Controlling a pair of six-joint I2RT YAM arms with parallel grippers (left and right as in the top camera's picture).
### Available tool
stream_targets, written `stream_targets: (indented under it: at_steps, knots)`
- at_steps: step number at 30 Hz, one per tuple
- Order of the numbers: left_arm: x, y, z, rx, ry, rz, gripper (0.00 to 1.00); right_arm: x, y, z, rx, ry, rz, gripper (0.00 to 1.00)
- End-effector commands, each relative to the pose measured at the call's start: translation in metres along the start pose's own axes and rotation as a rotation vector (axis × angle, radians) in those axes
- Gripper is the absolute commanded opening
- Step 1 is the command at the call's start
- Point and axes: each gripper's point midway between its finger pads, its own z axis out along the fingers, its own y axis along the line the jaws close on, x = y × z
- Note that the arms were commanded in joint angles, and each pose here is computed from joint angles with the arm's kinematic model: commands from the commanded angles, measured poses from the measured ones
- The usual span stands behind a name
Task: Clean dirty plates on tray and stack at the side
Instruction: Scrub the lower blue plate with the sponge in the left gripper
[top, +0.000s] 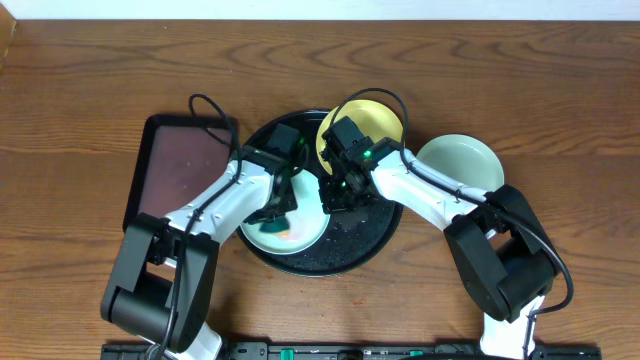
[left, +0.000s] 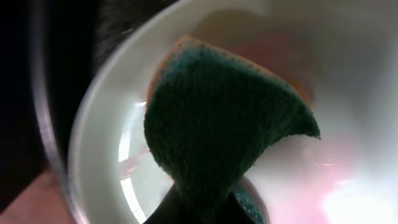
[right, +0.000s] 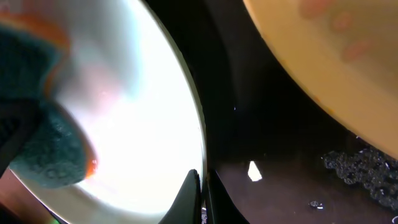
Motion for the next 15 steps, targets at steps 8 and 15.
stream_targets:
  at_steps: [8, 15]
  knots:
    - [0.044, -0.021, 0.001, 0.185, 0.225, 0.21, 0.08, -0.007, -0.008, -0.002, 0.028, -0.016, 0.018, 0.01]
    - [0.004, -0.05, 0.001, 0.281, 0.047, 0.204, 0.07, -0.007, -0.008, -0.002, 0.027, -0.015, 0.018, 0.01]
